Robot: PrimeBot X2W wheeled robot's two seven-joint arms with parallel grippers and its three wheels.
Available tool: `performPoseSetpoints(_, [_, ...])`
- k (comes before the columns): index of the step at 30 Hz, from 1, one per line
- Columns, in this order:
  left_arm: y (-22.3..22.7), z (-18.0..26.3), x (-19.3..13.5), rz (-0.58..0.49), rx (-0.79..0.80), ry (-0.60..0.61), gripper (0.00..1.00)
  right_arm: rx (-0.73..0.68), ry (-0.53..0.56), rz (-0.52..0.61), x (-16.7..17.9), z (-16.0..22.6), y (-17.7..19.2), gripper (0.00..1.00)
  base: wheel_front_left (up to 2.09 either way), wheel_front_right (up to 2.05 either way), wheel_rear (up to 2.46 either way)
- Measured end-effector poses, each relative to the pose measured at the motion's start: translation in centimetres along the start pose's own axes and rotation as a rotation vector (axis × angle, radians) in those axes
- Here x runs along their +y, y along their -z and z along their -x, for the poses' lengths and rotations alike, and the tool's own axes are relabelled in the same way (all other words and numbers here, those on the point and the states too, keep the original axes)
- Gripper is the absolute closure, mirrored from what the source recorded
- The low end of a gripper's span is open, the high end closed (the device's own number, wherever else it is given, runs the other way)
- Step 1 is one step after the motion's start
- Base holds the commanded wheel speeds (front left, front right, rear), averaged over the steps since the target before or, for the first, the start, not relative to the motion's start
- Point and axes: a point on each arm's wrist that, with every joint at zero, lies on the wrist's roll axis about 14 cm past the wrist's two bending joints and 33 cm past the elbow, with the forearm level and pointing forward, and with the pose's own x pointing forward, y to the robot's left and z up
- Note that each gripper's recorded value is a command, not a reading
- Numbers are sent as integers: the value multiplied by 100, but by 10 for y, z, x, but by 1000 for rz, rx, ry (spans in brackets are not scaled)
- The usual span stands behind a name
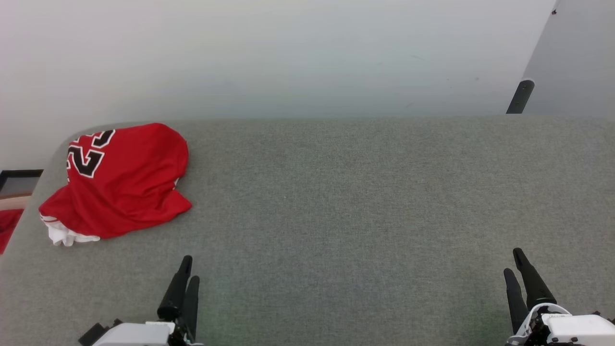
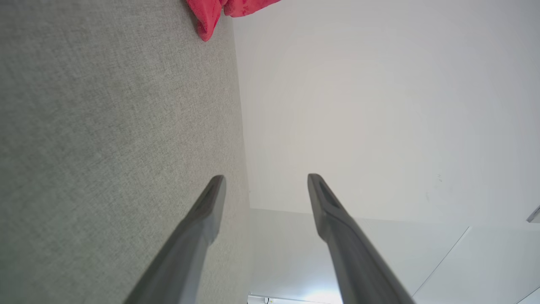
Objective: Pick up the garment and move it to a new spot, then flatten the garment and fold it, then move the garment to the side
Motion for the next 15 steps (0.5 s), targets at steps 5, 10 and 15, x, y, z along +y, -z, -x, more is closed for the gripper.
performPoseSetpoints(5, [4,-2,-6,-9,2,17,0,-6,-11,14,4,-1,2,0,0,0,0])
performPoseSetpoints(10, [8,-3,-10,-35,3,29,0,-11,-20,32,7,-1,4,0,0,0,0])
performPoseSetpoints(15, [10,-5,-15,-88,4,42,0,-13,-26,77,9,-2,6,0,0,0,0])
